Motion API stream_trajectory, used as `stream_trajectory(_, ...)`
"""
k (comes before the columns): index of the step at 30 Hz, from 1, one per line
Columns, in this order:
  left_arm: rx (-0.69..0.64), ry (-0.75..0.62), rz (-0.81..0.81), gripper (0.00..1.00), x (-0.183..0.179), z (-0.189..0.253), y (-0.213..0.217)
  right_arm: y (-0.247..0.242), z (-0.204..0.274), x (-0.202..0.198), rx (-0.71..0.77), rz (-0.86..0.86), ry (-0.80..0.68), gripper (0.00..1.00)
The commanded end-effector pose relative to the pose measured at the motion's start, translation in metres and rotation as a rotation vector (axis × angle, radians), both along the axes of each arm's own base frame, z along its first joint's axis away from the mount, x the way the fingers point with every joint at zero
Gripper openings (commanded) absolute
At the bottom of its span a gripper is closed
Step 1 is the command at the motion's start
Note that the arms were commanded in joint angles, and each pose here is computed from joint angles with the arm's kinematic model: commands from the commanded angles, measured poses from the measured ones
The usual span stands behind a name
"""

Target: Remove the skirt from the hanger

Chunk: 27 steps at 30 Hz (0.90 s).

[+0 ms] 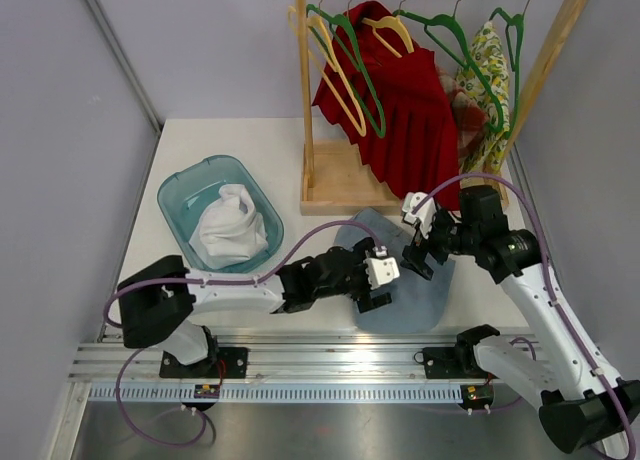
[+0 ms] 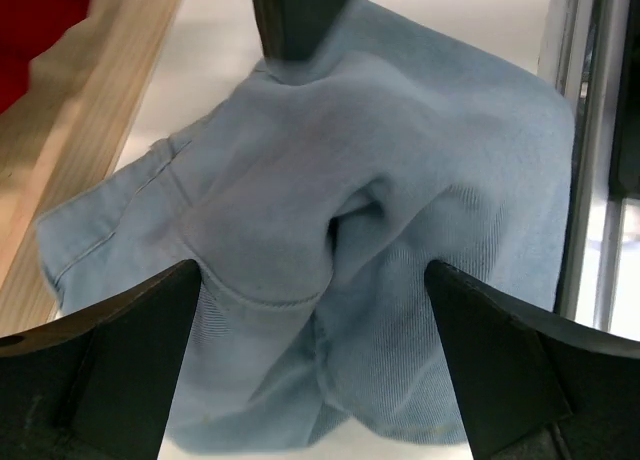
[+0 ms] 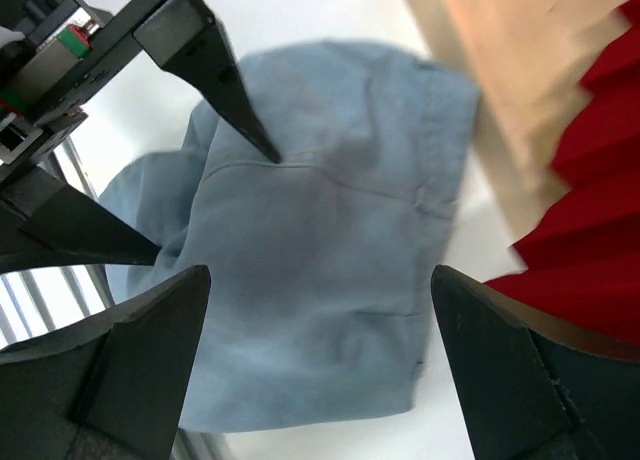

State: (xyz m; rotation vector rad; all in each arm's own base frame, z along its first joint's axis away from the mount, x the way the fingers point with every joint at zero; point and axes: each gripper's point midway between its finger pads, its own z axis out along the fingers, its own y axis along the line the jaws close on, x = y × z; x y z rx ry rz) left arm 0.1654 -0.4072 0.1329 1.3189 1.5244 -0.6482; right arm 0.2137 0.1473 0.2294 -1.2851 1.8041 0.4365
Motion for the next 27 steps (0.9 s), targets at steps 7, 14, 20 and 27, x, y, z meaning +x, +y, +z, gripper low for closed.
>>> stream_trajectory(7, -0.049, -0.017, -0.096, 0.41, 0.010, -0.016, -0.054, -0.011, -0.029, 0.014, 0.075, -0.099, -0.004, 1.00)
stream_trajectory(14, -0.124, -0.055, 0.003, 0.00, 0.015, 0.012, -0.026, -0.039, -0.039, 0.035, 0.068, -0.295, 0.032, 1.00)
stream_trajectory(20, -0.194, -0.154, 0.127, 0.00, 0.018, 0.090, 0.035, -0.040, -0.040, 0.037, 0.065, -0.303, 0.042, 1.00)
stream_trajectory(27, -0.246, -0.267, 0.443, 0.00, 0.037, 0.169, 0.138, -0.033, -0.054, 0.023, 0.046, -0.221, 0.127, 0.99)
